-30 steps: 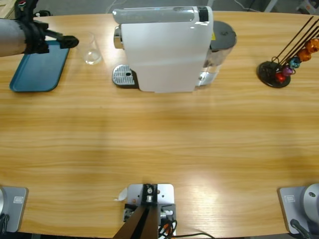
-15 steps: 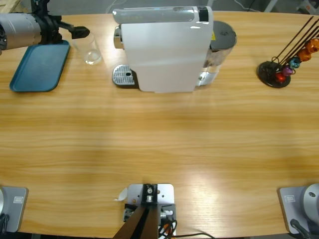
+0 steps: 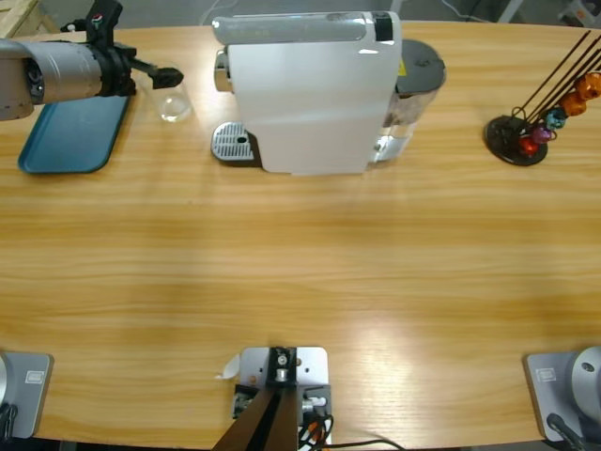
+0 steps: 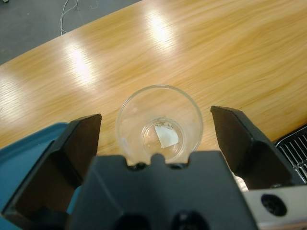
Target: Pour coffee
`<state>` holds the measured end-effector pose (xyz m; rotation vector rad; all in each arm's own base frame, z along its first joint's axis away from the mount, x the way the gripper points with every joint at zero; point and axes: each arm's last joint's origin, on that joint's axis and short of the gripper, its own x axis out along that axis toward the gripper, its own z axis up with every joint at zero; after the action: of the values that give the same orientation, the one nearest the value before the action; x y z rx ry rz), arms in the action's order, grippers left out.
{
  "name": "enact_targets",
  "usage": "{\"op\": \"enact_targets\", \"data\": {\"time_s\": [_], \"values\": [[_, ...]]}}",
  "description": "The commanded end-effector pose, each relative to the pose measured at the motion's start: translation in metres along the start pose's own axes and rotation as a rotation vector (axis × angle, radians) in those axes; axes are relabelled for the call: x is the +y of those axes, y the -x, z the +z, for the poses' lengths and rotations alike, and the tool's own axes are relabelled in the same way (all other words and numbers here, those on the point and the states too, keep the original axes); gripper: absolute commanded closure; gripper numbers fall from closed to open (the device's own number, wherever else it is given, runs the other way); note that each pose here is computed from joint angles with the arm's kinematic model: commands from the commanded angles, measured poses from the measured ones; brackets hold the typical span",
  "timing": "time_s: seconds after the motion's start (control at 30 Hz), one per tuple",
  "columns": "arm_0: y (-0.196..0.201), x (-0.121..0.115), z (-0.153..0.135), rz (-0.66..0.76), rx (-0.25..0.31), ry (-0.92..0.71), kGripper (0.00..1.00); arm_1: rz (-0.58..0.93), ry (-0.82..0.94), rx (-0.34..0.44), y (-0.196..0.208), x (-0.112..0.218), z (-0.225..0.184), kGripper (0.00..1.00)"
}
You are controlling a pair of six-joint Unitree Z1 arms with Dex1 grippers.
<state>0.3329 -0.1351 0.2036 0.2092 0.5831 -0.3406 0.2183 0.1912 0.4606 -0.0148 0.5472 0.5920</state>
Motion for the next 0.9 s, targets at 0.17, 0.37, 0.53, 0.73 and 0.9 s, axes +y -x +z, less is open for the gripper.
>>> {"op": "enact_targets", "data": {"time_s": [0.17,0.37,0.53,0.73,0.9], "values": [[-0.026,0.001,-0.027,-0.031,0.071,0.012,0.240,0.002,-0.022,0.073,-0.032,-0.005,-0.015,0.000],[-0.033,-0.001,-0.030,-0.078,0.068,0.017,0.476,0.004,-0.024,0.073,-0.029,-0.006,-0.016,0.000],[-0.029,0.001,-0.032,-0.115,0.069,0.022,0.654,0.003,-0.027,0.063,-0.028,-0.006,-0.013,0.000],[0.021,0.001,-0.019,-0.217,-0.014,-0.027,0.658,0.002,-0.037,0.053,-0.026,-0.006,-0.013,0.000],[0.066,0.004,-0.007,-0.338,-0.036,-0.227,0.653,-0.011,-0.041,0.039,-0.017,-0.007,-0.016,0.000]]}}
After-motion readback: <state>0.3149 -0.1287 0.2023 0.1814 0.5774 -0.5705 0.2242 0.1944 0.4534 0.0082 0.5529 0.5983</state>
